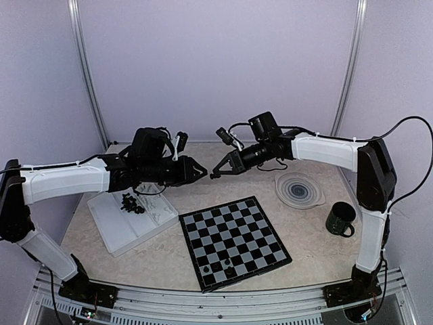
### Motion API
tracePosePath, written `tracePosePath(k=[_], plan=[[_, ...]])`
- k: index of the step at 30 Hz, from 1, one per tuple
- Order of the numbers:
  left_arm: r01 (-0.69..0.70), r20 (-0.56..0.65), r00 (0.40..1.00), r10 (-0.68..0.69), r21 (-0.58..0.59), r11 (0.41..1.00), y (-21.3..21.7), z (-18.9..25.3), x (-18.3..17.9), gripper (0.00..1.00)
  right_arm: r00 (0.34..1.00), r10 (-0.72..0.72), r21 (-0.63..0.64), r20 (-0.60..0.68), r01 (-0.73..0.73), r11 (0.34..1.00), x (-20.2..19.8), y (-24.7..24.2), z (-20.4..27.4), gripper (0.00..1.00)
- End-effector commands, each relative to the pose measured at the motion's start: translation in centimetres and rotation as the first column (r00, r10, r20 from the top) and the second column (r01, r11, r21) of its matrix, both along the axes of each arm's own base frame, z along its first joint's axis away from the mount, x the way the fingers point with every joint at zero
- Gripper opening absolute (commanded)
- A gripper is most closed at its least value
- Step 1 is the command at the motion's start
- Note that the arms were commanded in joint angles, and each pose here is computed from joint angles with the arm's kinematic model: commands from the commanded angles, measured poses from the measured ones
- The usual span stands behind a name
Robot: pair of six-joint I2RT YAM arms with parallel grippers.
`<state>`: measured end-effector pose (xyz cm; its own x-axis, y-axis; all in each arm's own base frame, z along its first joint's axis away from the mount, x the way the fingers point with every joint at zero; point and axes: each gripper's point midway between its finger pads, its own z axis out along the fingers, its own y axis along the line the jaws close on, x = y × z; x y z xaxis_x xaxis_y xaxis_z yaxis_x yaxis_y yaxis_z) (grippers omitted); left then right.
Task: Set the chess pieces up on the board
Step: Pass from the left arm to the right, then place the knight at b8.
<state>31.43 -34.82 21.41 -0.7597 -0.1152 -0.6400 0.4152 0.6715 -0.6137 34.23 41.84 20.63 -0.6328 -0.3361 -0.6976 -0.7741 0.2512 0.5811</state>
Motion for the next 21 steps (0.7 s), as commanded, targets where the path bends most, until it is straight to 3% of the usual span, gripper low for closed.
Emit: tracePosePath(k=[1,5,9,15,21], plan=[[-0.004,0.067,0.998,0.000,0.062,0.998,1.6,2.7,-0.1,0.34,0.990,0.020,-0.093,0.142,-0.006,0.996,0.1,-3.0,0.0,0.00],[-0.051,0.095,0.995,0.042,0.100,0.994,4.9,4.0,1.6,0.35,0.955,0.115,-0.240,0.274,-0.048,0.970,-0.9,-5.5,-0.9,0.00],[-0.113,0.121,0.988,0.100,0.109,0.988,8.4,5.3,3.7,0.36,0.912,0.254,-0.370,0.323,-0.125,0.920,-3.0,-7.8,-1.7,0.00],[-0.189,0.153,0.974,0.165,0.159,0.969,11.7,5.1,6.7,0.36,0.808,0.506,-0.579,0.302,-0.266,0.771,-8.5,-10.0,-4.8,0.00],[-0.198,0.150,0.975,0.165,0.243,0.950,13.0,2.2,7.8,0.35,0.716,0.664,-0.693,0.215,-0.367,0.621,-13.3,-11.1,-7.7,0.00]])
